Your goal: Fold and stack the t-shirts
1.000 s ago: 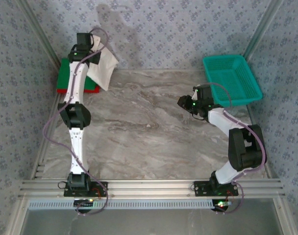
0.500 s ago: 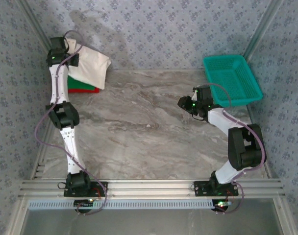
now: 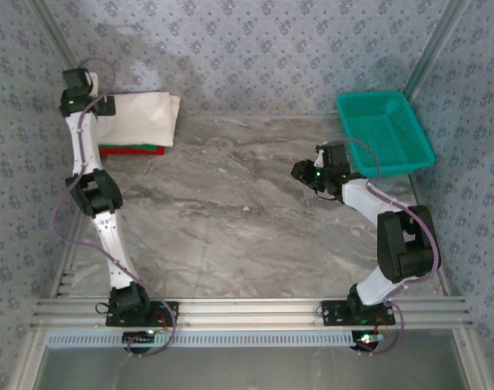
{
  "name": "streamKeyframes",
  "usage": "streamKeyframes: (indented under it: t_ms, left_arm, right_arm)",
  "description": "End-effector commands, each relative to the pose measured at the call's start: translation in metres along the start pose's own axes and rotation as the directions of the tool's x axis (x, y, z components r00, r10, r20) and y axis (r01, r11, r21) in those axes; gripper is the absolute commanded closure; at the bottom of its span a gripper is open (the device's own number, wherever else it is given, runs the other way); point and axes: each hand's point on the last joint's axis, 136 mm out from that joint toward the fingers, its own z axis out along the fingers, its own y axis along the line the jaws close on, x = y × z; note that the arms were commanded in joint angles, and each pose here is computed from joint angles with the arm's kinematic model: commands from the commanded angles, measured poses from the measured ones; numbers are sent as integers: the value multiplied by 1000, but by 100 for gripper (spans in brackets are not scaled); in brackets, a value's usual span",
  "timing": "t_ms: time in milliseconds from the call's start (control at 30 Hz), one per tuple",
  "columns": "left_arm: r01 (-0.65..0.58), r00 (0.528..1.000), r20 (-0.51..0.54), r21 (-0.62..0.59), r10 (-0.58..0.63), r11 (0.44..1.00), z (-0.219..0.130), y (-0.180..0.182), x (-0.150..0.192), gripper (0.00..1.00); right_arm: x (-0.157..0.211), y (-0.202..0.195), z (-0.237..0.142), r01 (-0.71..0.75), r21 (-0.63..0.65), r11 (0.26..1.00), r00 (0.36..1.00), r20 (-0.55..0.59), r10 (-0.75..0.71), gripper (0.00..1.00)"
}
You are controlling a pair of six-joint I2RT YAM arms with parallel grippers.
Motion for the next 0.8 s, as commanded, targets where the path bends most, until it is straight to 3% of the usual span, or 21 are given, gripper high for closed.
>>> streamKeyframes:
  t_ms: [0, 133, 267, 300, 367, 467, 567, 667, 767]
  left_arm:
    - [228, 968, 90, 77, -235, 971, -78, 47, -33, 2]
    - [281, 926, 204, 184, -316, 942, -133, 17, -7, 2]
    - [411, 842, 278, 223, -462, 884, -195, -10, 72, 2]
    - [413, 833, 309, 205, -459, 887, -204, -20, 92, 2]
    - [314, 865, 347, 189, -363, 930, -221, -63, 126, 2]
    - [87, 953, 275, 138, -123, 987, -215, -116, 175, 2]
    - [16, 980, 195, 103, -36, 994, -195, -129, 219, 2]
    - [52, 975, 210, 122, -77, 991, -187, -131, 237, 2]
    - [87, 966, 224, 178, -127, 980, -174, -132, 241, 2]
  right_arm:
    - [-15, 9, -4, 81, -1, 997, 996, 48, -81, 60]
    - [-23, 1, -13, 173, 84, 981, 980, 88, -180, 54]
    - [-35, -28, -37, 269, 342, 900, 932, 143, -333, 48]
    - [-38, -38, -46, 272, 418, 867, 917, 161, -366, 39]
    - [-41, -63, -68, 270, 589, 761, 873, 185, -452, 16]
    - [-38, -98, -91, 246, 715, 654, 839, 181, -514, 1]
    - [-40, -123, -107, 209, 763, 611, 835, 185, -517, 0]
    - [-47, -136, -114, 194, 774, 603, 786, 246, -568, 0]
    - [-49, -164, -115, 141, 743, 654, 792, 313, -525, 0]
